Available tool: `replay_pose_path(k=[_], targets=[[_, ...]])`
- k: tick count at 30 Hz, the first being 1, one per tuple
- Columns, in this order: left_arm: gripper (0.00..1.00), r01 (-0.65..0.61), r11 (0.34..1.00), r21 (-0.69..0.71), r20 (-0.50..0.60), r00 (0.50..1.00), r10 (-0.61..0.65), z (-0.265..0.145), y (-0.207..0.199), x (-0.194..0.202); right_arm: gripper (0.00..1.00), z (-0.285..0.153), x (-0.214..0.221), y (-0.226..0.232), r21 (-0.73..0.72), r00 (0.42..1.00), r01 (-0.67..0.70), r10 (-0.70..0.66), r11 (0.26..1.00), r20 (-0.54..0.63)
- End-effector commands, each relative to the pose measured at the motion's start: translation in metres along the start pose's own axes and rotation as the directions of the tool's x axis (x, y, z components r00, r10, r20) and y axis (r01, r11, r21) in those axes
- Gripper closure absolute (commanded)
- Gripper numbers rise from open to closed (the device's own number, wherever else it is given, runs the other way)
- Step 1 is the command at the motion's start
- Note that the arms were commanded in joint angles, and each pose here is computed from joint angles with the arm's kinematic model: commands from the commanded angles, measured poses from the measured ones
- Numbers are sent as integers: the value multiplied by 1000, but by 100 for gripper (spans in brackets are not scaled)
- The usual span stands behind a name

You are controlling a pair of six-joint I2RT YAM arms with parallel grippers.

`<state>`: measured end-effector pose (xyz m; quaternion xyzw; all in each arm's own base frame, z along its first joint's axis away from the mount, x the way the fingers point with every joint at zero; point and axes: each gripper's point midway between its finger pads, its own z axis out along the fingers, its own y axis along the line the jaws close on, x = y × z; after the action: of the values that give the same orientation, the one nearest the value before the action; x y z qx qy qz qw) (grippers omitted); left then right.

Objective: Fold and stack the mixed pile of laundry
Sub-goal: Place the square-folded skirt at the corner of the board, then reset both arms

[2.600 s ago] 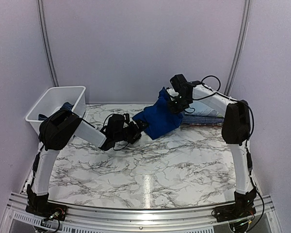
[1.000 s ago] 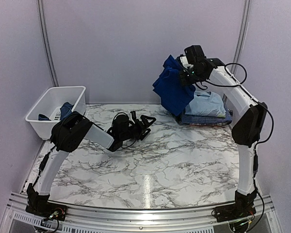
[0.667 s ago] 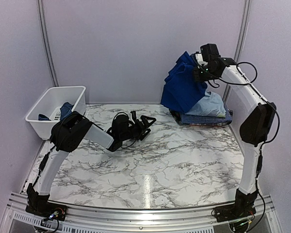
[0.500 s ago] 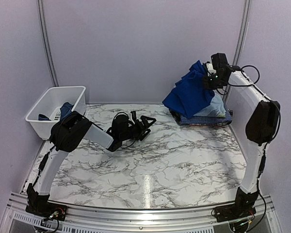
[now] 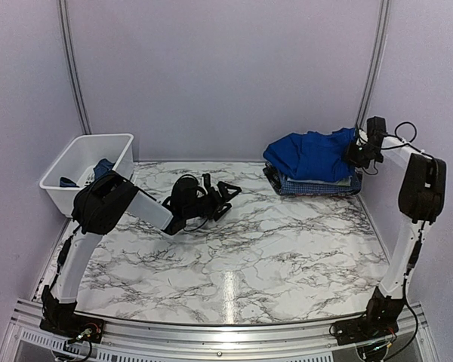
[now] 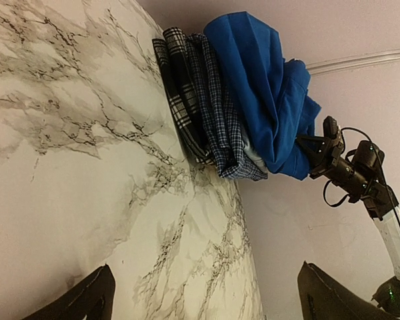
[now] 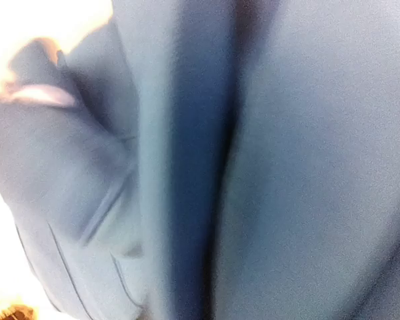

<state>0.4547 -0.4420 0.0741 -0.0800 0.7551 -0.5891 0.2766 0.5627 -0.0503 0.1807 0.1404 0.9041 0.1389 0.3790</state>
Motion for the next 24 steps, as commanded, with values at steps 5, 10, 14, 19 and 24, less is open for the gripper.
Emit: replay_pose_path(k=[5, 10, 14, 19, 24], targets=[[1, -50, 997, -58, -26, 999, 48, -18, -8, -10, 20, -43, -66, -7, 67, 978, 38, -51, 997, 202], [1, -146, 979, -142, -55, 989, 140, -31, -16, -16, 15, -70, -90, -10, 168, 962, 99, -137, 981, 236], [1, -262, 930, -256, -100, 965, 244, -47, -25, -24, 17, -85, -96, 9, 104, 951, 140, -163, 985, 262], [1, -432, 782, -449, -221, 902, 371, -79, -36, -42, 18, -88, -77, 43, -72, 962, 181, -161, 981, 220], [1, -558, 640, -529, -286, 827, 484, -121, -84, -78, 6, -116, -58, 84, -238, 951, 249, -191, 939, 242]])
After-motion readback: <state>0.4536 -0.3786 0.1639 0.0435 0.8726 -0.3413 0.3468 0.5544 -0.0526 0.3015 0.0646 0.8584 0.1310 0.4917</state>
